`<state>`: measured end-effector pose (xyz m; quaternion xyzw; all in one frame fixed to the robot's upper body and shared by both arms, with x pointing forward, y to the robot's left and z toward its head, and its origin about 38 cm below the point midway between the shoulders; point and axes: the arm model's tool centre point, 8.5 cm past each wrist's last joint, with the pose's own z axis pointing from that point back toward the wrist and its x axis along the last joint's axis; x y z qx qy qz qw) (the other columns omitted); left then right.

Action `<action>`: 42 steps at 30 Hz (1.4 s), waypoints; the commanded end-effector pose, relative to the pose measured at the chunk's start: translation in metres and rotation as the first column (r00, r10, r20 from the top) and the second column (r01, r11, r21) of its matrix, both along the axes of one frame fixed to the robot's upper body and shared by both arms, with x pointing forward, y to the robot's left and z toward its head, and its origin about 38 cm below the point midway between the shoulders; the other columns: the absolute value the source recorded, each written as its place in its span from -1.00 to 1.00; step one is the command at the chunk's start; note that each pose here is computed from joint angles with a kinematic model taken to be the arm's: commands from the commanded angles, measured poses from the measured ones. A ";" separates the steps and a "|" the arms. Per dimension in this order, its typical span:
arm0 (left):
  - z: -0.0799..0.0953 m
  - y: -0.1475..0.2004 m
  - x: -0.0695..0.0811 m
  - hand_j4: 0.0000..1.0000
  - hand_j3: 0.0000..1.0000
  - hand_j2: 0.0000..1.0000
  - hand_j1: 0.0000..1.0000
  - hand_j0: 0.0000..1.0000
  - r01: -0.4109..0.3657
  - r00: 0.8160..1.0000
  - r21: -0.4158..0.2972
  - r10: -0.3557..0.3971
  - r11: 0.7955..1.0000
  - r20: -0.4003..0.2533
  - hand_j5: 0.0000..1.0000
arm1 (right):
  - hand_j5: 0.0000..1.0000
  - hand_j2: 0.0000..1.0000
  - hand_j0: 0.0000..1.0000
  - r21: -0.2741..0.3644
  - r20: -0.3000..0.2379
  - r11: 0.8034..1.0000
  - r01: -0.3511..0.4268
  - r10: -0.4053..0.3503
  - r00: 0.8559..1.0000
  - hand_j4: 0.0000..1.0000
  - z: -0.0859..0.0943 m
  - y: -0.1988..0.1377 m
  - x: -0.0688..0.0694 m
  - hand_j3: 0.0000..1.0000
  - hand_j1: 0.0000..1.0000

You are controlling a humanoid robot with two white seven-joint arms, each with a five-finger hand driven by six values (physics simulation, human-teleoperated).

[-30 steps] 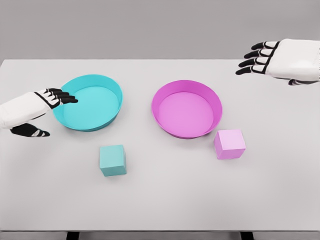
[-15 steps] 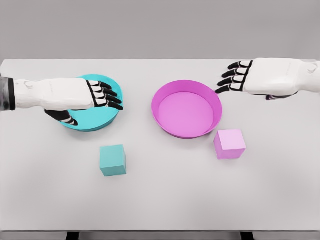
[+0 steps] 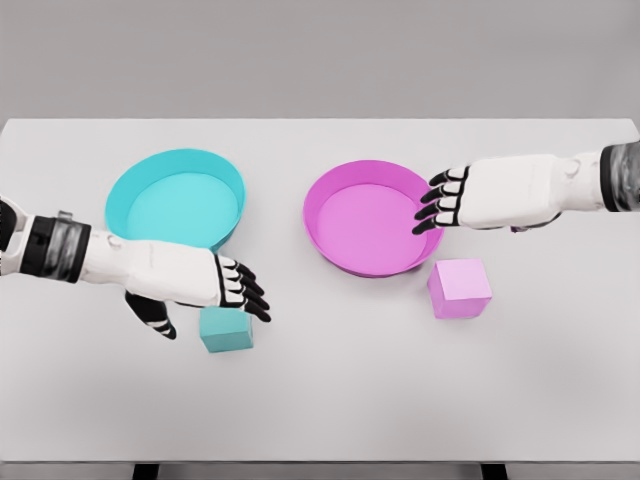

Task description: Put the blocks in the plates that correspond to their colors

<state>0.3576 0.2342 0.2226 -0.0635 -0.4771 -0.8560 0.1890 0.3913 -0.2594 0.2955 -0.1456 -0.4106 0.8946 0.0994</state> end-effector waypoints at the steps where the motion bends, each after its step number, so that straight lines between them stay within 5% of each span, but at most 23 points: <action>1: -0.003 -0.005 0.000 1.00 1.00 1.00 1.00 1.00 0.007 1.000 -0.007 -0.007 1.000 -0.011 1.00 | 1.00 1.00 1.00 -0.018 -0.049 1.000 -0.005 0.004 0.999 1.00 -0.016 0.001 -0.004 1.00 1.00; 29: -0.026 -0.011 0.009 1.00 1.00 1.00 1.00 1.00 0.030 0.997 0.096 -0.037 0.995 0.066 1.00 | 1.00 1.00 1.00 -0.105 -0.162 0.993 -0.048 0.031 0.986 1.00 -0.058 0.003 -0.017 1.00 1.00; 42: -0.037 -0.015 0.016 1.00 1.00 1.00 1.00 1.00 0.013 0.999 0.086 -0.017 0.996 0.048 1.00 | 1.00 1.00 1.00 -0.174 -0.105 0.983 -0.065 0.047 0.993 1.00 -0.062 0.004 -0.013 1.00 1.00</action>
